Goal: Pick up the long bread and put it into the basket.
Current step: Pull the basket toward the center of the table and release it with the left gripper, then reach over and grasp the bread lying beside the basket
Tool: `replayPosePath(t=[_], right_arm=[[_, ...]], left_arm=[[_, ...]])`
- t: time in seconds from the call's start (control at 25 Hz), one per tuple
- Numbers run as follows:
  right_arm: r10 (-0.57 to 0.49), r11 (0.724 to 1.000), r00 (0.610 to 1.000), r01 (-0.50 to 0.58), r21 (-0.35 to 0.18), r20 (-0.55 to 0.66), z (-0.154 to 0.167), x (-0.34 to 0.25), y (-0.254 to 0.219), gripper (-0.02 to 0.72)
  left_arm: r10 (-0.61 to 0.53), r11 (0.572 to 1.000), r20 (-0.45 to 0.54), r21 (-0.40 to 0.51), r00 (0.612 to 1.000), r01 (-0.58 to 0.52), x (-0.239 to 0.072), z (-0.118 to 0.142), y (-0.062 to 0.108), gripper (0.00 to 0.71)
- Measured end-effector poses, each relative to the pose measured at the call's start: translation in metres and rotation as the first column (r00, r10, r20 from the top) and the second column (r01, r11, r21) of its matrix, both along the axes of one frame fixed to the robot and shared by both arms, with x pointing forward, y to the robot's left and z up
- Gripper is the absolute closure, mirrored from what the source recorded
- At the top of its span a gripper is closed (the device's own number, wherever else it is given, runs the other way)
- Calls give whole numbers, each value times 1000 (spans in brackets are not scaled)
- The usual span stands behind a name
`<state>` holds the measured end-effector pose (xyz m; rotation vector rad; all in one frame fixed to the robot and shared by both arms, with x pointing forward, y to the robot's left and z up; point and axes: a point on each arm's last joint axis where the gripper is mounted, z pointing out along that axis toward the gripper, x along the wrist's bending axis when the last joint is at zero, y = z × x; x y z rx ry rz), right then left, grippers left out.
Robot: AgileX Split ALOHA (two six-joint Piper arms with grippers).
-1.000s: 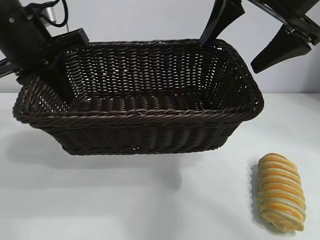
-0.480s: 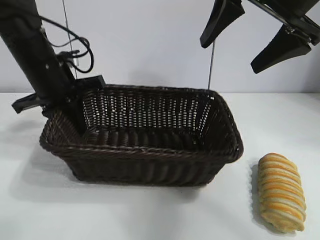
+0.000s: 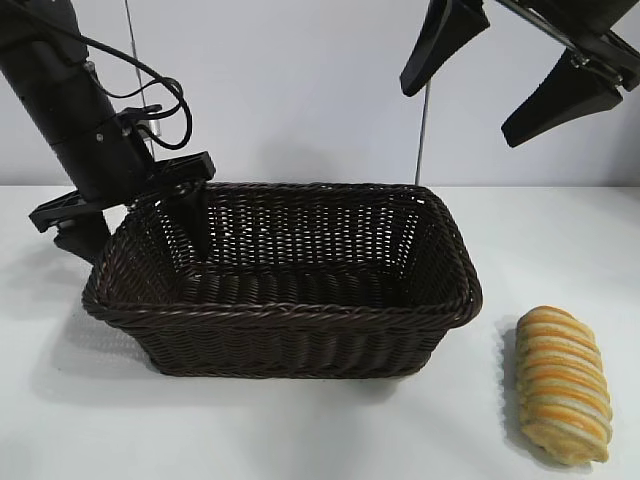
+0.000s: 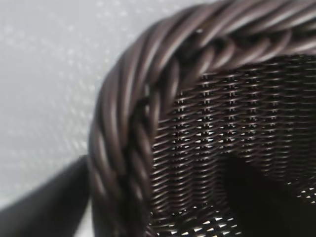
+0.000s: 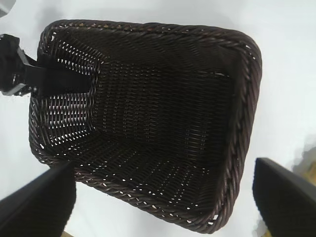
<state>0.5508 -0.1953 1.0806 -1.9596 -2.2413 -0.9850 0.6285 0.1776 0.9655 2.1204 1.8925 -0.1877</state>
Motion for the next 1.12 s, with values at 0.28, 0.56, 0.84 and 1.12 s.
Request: replayPosePath(t=[0.28,0.56,0.84,1.12], right_arm=[[0,1000,1000,0,0,-1,0,0,0,8],[0,1000,1000,0,0,-1,0,0,0,8],[1,1000,1000,-1,0,-3,0,0,0,8],[1,1000,1000,-1,0,-3,0,0,0,8]], left_arm=[[106,993,125,27,986,-111,-5,59,57,16],[260,949,189,133,947,-287,-22,95,151,16],[422,873,228,157,877,-461,-58,125,226,16],[393,862,433,134,811,-489,-116,202,215,16]])
